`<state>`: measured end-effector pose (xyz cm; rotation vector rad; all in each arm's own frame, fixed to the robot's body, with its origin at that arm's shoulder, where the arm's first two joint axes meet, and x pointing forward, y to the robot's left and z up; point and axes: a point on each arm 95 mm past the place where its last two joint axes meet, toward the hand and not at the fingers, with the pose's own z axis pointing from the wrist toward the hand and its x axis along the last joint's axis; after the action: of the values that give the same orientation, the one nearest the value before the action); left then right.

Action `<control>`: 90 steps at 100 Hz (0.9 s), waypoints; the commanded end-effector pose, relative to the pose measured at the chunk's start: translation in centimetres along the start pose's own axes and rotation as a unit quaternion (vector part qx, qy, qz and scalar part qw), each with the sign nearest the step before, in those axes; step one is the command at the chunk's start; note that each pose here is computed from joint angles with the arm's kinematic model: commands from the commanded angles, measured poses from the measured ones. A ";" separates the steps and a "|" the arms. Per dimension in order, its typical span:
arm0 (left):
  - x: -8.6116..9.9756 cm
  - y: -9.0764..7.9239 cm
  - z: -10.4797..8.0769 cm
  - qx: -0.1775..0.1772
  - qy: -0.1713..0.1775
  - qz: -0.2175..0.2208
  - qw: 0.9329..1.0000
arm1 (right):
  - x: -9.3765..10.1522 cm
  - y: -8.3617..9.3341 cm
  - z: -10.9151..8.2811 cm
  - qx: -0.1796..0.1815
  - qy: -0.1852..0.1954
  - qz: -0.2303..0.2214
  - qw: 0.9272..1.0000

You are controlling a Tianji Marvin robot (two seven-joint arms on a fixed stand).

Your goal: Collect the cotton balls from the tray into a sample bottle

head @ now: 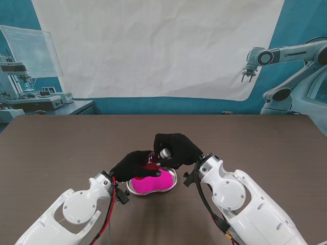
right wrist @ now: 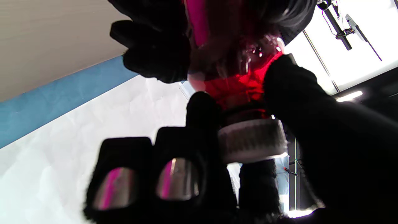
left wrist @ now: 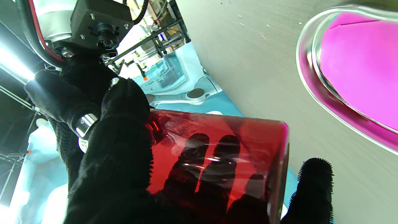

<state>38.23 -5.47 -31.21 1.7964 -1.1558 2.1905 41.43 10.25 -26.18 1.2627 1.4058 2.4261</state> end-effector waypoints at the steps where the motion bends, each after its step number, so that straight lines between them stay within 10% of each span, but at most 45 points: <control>1: 0.7 -0.1 0.2 -0.005 0.007 0.002 1.000 | -0.1 -0.8 -0.3 0.016 -0.006 0.006 1.000; 90: 0.7 -0.4 -0.1 0.021 -0.007 0.020 1.000 | -0.4 -0.7 -0.7 0.026 -0.016 0.012 0.999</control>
<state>37.90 -5.40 -31.09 1.8290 -1.1806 2.2312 41.53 9.79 -26.28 1.3108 1.4194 2.4056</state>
